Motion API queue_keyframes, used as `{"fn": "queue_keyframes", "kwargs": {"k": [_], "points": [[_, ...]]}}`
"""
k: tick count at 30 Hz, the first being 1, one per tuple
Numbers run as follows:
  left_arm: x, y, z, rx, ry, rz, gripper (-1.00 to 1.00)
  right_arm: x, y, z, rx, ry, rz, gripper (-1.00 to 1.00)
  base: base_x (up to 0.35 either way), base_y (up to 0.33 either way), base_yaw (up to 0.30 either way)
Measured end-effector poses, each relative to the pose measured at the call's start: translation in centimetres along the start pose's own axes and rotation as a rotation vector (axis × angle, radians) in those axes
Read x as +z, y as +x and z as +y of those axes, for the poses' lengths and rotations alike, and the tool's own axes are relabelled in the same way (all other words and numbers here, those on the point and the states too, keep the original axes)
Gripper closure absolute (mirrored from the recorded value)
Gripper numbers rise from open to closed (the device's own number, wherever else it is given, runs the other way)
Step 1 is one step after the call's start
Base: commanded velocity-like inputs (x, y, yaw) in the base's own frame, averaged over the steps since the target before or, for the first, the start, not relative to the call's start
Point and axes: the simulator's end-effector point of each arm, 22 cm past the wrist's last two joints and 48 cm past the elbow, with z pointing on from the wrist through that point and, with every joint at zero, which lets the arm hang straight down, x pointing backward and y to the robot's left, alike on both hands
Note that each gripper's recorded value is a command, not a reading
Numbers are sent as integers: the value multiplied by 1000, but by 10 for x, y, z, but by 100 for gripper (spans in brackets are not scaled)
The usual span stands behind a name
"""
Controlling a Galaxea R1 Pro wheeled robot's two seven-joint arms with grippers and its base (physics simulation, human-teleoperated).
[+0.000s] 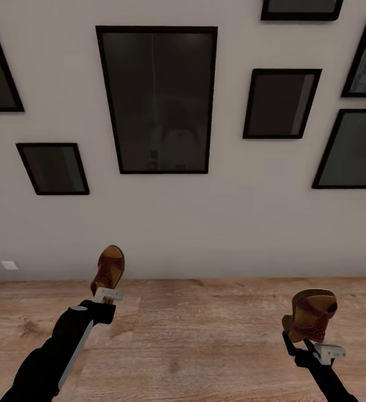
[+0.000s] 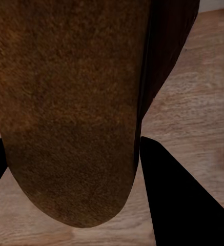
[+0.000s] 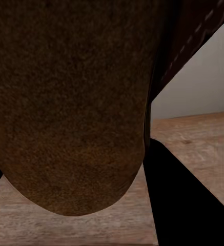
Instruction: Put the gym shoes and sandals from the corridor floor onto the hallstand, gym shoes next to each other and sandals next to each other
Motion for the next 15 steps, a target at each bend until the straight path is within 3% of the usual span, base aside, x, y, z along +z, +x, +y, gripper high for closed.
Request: {"fn": "queue_keyframes", "kwargs": {"k": [15], "points": [[0, 1, -1, 0, 2, 1, 100, 0, 0, 0, 0, 0, 0, 100, 0, 0, -285]]}}
